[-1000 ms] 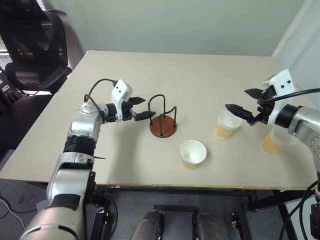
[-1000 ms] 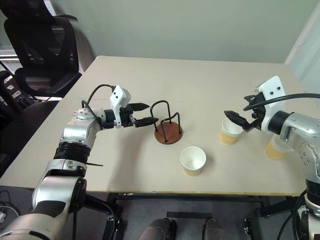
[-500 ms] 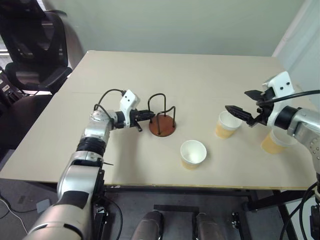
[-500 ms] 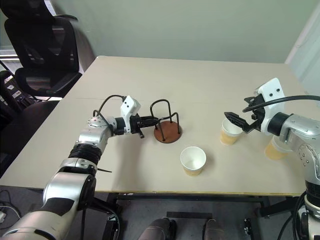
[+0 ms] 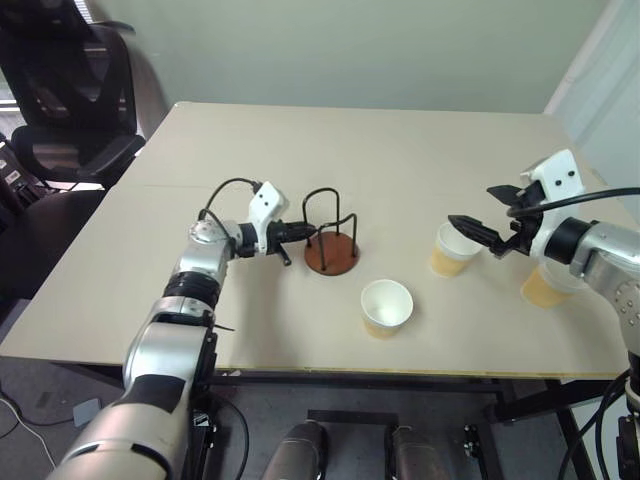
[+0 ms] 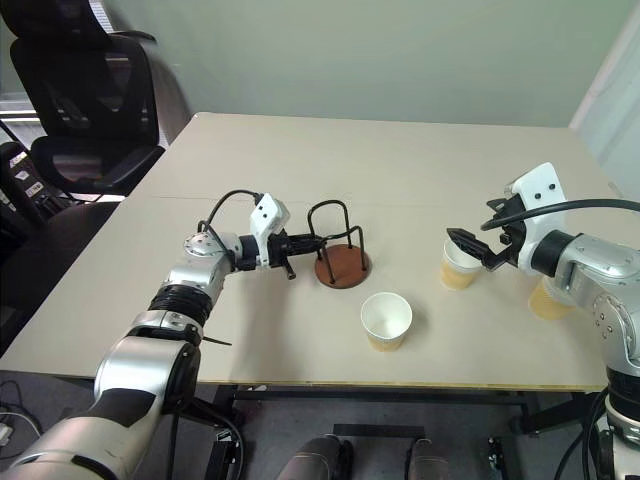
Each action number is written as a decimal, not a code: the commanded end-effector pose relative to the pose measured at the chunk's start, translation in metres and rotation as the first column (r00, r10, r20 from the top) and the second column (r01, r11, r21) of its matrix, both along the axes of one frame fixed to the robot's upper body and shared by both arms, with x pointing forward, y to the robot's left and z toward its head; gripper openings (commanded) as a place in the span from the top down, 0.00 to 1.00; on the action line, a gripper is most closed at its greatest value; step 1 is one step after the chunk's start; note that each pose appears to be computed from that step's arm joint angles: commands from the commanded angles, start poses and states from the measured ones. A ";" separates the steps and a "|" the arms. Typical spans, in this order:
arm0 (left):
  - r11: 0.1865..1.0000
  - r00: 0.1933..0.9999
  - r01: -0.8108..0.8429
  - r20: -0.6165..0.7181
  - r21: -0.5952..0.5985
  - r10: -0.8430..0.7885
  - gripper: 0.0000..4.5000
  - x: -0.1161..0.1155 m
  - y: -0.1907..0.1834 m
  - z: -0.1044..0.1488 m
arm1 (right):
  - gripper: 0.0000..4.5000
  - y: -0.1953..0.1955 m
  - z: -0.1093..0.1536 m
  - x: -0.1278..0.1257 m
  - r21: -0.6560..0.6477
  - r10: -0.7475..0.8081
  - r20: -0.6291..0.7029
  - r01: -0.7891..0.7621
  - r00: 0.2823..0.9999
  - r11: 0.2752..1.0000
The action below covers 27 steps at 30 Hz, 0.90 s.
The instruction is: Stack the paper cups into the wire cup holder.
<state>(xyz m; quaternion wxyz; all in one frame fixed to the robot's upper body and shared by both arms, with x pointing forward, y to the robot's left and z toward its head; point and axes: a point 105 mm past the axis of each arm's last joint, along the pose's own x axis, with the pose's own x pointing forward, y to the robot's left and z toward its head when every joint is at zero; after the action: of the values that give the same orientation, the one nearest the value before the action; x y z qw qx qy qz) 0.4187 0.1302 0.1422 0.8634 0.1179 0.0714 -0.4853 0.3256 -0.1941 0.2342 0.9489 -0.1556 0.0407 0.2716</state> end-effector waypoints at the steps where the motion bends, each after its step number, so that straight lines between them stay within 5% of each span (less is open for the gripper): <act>1: 0.996 0.995 0.083 0.054 -0.015 -0.082 0.99 0.000 -0.016 0.023 | 0.00 -0.001 0.014 -0.003 -0.013 -0.006 0.062 0.007 0.998 1.000; 10: 0.978 0.961 0.187 0.192 0.088 -0.201 0.99 0.004 -0.051 0.052 | 0.00 -0.002 0.014 -0.002 -0.018 -0.013 0.065 0.014 0.998 1.000; 27: 0.973 0.956 0.206 0.190 0.104 -0.223 0.99 0.003 -0.074 0.040 | 0.00 -0.006 0.015 -0.002 -0.028 -0.026 0.064 0.028 0.998 0.999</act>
<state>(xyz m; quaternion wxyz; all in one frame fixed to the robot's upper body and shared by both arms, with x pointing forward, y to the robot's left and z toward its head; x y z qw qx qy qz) 0.4177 0.0619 0.1610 0.8015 0.1954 0.0254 -0.5647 0.3259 -0.1962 0.2341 0.9497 -0.1615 0.0415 0.2651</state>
